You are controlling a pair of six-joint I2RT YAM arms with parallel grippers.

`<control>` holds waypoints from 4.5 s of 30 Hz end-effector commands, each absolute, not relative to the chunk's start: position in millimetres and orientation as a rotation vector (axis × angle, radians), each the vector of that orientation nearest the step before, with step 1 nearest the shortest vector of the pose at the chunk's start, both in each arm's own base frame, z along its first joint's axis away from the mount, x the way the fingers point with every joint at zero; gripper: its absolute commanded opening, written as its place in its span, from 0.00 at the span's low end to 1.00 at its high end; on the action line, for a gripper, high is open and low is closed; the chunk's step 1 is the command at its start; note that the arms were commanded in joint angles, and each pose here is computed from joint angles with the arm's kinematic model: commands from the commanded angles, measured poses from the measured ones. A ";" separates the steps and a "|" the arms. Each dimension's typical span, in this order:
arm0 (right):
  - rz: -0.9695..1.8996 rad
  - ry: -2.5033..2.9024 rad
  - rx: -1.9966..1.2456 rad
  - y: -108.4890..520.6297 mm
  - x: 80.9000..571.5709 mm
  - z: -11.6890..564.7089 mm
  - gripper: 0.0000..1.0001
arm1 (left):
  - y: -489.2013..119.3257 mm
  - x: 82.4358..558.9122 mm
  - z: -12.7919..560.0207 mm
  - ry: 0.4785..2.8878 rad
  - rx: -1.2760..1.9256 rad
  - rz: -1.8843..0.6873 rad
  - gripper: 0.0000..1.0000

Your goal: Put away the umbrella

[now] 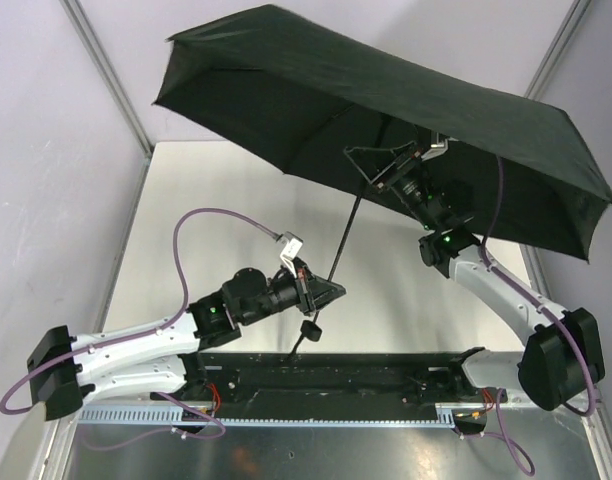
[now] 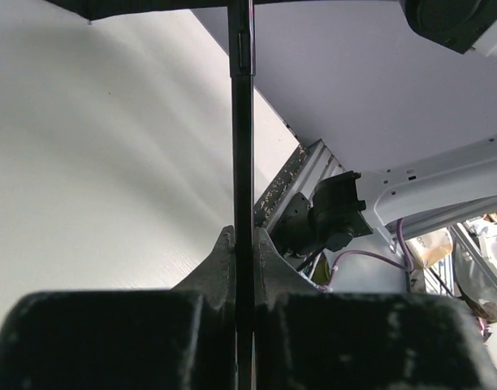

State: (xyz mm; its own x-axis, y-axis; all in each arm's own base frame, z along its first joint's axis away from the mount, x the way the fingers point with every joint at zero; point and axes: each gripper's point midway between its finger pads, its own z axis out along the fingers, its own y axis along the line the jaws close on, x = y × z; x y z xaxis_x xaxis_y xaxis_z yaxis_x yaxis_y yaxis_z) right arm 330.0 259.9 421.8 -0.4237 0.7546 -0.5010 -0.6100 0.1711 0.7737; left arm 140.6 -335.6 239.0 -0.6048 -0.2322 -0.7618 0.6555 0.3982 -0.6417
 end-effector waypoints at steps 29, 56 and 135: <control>1.652 0.953 0.403 193.6 406.3 461.9 0.51 | -338.9 110.7 297.9 1.527 0.250 -1.795 0.00; 1.711 1.070 0.434 199.6 454.6 437.0 0.01 | -342.4 107.4 299.3 1.533 0.238 -1.850 0.00; 1.556 1.385 0.015 265.2 291.0 328.9 0.00 | -357.1 181.2 281.5 1.674 0.324 -1.801 0.36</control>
State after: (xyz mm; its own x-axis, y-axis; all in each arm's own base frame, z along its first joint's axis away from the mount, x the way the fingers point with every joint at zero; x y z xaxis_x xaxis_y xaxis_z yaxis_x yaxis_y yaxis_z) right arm 276.6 285.7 291.3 -0.5909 0.5838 -0.5568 -0.5695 0.1869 0.8004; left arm 220.4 -355.9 254.8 -0.7950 -0.3206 -0.5149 0.4961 0.1446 -0.8561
